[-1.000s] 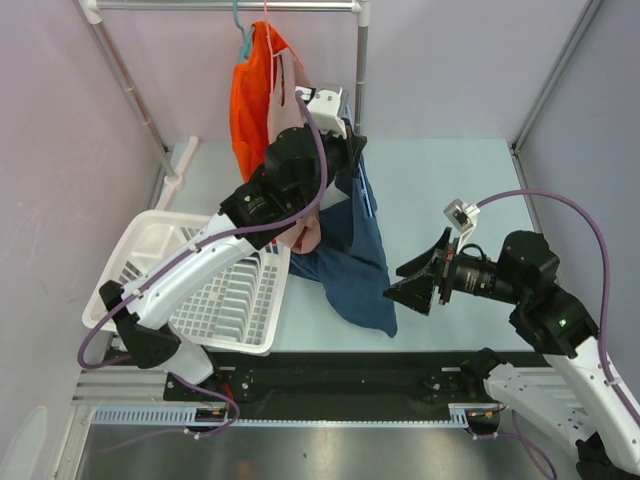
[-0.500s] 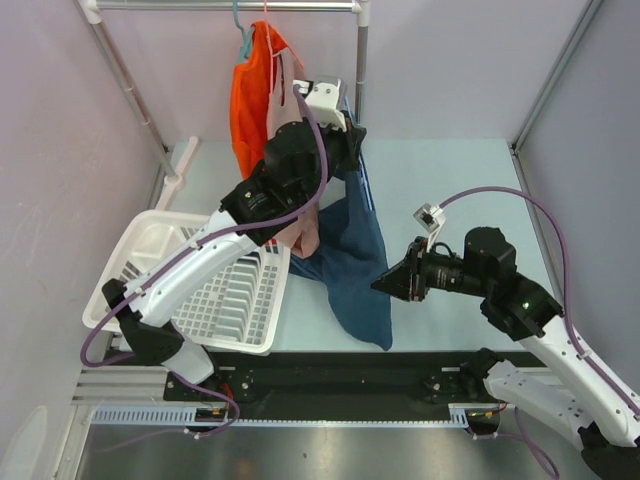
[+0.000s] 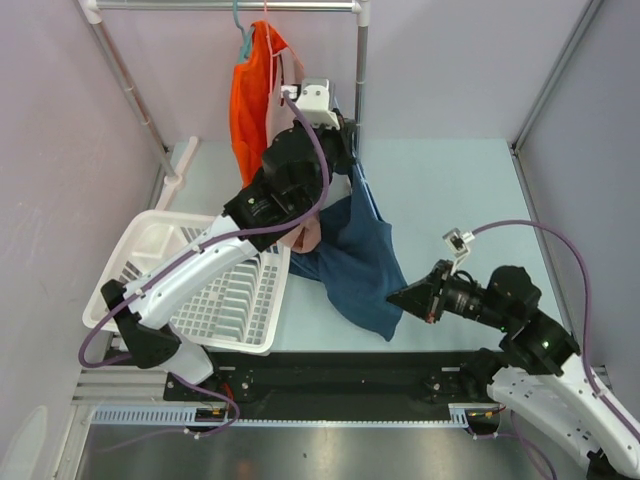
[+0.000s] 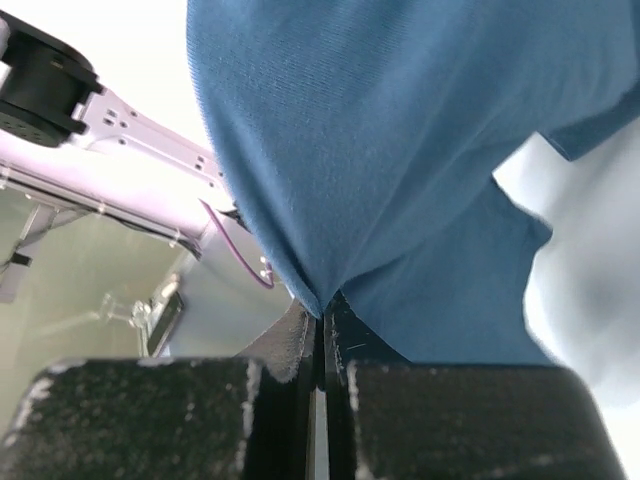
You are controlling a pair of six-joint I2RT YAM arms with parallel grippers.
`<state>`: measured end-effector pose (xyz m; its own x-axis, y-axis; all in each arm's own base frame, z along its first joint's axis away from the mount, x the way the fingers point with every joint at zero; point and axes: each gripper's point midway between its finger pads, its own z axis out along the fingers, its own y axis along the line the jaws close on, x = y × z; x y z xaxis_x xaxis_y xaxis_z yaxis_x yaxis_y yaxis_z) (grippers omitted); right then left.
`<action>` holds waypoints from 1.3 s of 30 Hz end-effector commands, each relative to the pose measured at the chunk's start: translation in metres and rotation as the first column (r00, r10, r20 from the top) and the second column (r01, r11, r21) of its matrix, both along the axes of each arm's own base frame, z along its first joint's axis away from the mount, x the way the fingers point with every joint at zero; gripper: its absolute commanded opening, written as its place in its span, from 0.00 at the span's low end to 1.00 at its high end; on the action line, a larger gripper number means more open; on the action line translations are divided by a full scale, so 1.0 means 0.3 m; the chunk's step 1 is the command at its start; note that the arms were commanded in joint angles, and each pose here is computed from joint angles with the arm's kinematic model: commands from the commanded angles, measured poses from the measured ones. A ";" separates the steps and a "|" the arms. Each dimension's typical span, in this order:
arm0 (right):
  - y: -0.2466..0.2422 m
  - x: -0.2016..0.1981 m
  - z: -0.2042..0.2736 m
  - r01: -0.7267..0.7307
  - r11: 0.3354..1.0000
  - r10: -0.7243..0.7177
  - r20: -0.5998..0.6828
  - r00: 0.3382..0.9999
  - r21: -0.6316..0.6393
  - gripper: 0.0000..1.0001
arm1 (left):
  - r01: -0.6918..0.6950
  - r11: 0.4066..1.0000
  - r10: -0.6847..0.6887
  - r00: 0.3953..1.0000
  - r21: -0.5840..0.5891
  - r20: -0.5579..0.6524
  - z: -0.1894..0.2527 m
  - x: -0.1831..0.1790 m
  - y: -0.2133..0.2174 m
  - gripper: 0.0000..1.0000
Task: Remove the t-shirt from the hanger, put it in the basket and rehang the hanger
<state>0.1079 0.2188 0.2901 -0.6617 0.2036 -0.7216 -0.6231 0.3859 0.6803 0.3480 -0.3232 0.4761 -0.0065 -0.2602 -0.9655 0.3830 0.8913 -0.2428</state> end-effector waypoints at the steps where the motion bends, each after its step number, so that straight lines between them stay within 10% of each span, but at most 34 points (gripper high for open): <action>1: -0.043 -0.064 -0.039 0.020 0.999 -0.017 -0.098 0.995 0.029 0.00 | -0.125 0.975 0.152 0.979 -0.182 0.140 0.237 -0.027 0.160 0.00; 17: -0.128 -0.097 -0.120 0.146 0.989 -0.136 -0.225 0.965 0.028 0.00 | -0.120 0.960 0.132 0.991 -0.251 0.032 0.246 0.033 0.129 0.00; 35: -0.020 0.456 -0.328 0.198 0.925 -0.293 -0.276 0.915 -0.323 0.00 | 0.204 0.937 -0.247 0.961 -0.284 -0.125 0.098 -0.106 -0.020 0.00; 38: -0.058 0.437 -0.344 0.186 0.901 -0.308 -0.274 0.911 -0.393 0.19 | 0.244 0.944 -0.274 0.954 -0.224 -0.117 0.062 -0.114 -0.037 0.00; 39: -0.072 0.424 -0.339 0.192 0.893 -0.317 -0.266 0.910 -0.406 0.41 | 0.249 0.946 -0.276 0.954 -0.208 -0.116 0.052 -0.114 -0.038 0.00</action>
